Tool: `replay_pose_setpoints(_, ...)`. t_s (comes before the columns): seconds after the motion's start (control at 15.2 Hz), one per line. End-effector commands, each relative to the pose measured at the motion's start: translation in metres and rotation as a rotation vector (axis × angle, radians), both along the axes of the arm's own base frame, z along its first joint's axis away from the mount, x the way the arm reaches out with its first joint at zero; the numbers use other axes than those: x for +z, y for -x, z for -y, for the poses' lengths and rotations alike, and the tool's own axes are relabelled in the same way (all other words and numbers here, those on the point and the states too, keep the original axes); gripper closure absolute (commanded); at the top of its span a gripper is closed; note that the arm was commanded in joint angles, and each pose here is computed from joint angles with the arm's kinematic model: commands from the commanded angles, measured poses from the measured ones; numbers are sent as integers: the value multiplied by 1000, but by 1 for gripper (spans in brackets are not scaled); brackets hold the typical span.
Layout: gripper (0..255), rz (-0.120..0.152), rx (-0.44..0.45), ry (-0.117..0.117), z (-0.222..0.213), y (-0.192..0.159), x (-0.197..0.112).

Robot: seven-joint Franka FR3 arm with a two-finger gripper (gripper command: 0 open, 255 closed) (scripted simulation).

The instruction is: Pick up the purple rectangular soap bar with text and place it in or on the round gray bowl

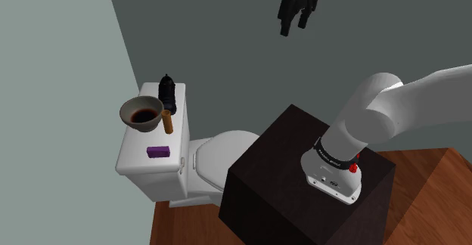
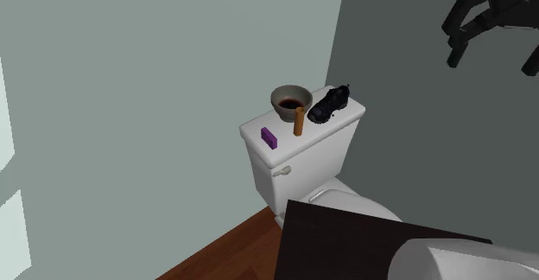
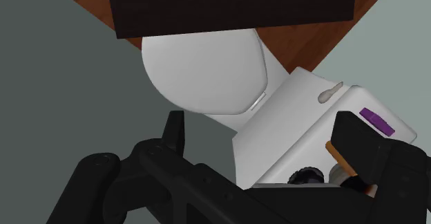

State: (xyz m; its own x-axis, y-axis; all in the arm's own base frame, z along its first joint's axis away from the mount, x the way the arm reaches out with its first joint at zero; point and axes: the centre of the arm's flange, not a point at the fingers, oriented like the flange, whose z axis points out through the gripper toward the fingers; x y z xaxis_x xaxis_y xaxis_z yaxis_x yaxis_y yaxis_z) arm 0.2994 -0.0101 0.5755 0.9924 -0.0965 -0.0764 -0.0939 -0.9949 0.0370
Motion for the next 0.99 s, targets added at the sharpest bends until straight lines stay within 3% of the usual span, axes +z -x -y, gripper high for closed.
replay_pose_setpoints(0.0, 0, 0, 0, 0, 0, 0, 0)
replay_pose_setpoints(0.92, 0, 21, 137, -23, -96, -70, -137)
